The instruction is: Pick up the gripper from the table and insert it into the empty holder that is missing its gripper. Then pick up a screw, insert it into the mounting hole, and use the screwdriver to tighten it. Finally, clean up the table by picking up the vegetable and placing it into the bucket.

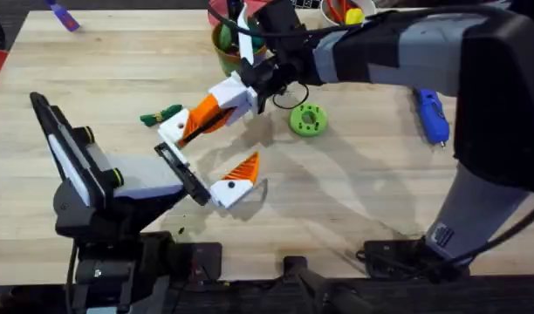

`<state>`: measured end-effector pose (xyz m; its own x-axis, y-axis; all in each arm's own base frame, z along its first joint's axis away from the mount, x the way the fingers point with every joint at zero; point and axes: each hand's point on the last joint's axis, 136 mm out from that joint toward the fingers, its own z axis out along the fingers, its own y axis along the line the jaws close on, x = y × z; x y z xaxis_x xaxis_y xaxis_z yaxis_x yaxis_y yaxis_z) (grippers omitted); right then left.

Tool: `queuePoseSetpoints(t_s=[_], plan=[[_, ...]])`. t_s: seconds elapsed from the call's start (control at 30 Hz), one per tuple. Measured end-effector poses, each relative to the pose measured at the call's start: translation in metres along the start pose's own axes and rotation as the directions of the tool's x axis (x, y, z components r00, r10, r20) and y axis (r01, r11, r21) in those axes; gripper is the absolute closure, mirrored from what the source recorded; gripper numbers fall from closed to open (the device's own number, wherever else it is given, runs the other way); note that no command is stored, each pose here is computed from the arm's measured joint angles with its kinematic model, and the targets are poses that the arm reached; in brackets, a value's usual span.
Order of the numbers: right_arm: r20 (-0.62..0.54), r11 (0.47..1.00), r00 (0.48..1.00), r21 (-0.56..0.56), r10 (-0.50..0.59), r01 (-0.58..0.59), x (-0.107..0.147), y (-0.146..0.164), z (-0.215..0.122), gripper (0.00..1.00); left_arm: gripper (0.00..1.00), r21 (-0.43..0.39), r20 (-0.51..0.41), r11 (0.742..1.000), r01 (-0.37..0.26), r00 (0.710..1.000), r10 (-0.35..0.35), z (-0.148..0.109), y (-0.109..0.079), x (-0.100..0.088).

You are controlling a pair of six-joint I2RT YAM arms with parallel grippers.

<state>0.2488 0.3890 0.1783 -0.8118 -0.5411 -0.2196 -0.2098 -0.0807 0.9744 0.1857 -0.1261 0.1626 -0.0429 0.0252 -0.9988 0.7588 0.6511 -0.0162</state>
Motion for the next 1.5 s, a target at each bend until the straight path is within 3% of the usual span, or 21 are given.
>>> queuePoseSetpoints(t_s=[0.23, 1.5], plan=[[-0.025, 0.999, 0.999, -0.043, 0.027, -0.028, 0.001, -0.0067, 0.0, 0.994, 0.013, 0.005, -0.002, 1.0, 0.026, 1.0, -0.026, 0.0, -0.0008, 0.0006], [-0.027, 0.996, 0.997, -0.042, 0.076, -0.077, -0.0012, -0.0051, 0.0, 0.994, 0.013, 0.001, -0.001, 1.0, 0.025, 1.0, -0.025, 0.0, -0.0002, 0.0004]])
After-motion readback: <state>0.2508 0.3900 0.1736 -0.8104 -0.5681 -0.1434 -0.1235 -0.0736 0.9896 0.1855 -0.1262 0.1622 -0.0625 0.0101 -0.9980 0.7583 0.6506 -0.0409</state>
